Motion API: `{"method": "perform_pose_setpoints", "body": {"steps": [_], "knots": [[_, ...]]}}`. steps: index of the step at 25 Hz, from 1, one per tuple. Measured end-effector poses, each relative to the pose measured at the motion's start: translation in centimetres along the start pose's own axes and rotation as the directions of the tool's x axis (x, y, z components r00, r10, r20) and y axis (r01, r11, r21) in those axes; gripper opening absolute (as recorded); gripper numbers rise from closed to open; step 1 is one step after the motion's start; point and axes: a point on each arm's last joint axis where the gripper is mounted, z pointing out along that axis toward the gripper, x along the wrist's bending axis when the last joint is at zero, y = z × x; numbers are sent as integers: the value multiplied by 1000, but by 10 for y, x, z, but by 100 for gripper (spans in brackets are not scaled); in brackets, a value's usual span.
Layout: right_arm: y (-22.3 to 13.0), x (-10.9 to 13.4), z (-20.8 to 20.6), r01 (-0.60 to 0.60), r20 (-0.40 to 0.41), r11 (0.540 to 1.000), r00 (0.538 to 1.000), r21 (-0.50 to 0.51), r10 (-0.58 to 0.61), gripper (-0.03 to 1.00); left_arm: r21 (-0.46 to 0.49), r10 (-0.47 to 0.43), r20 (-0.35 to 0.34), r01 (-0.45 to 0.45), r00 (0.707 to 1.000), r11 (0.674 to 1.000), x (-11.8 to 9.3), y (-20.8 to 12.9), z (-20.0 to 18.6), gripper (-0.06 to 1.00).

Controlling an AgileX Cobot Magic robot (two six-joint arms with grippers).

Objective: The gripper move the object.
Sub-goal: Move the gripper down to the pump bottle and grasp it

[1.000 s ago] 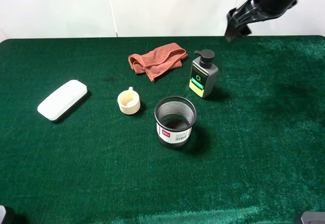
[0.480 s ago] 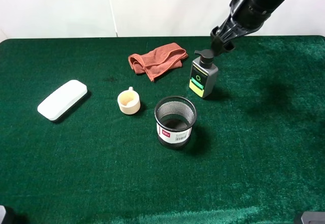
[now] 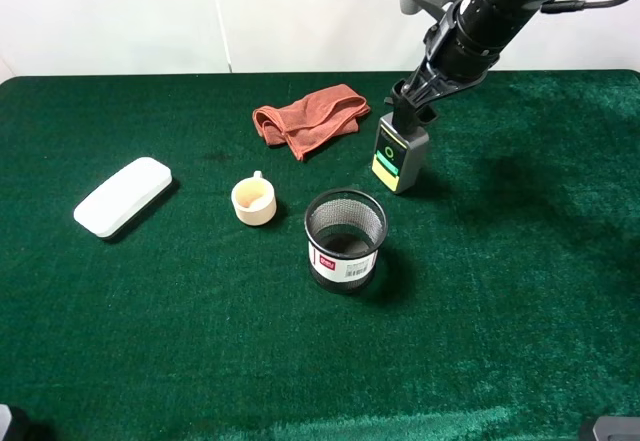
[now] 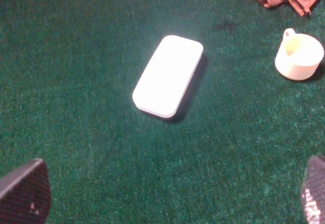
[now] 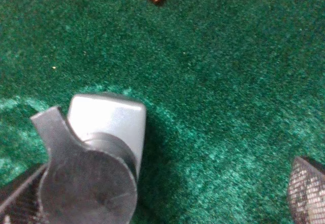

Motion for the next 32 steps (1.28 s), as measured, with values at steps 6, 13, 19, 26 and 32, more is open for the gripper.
{"method": "perform_pose_setpoints", "body": {"steps": [6,13,19,26,32], "knots": [[-2,2,0,-7,-18,1000,1000,25,7,69,0,0,0,0,1000,1000,0,0,0,99],[4,21,0,2,-62,1000,998,13,-2,69,0,0,0,0,1000,1000,0,0,0,99],[3,22,15,-2,-72,1000,997,30,4,69,0,0,0,0,1000,1000,0,0,0,99],[2,23,33,-2,-77,999,997,39,5,69,0,0,0,0,1000,1000,0,0,0,99],[-1,24,46,-1,-84,998,996,64,7,69,0,0,0,0,1000,1000,0,0,0,99]]}}
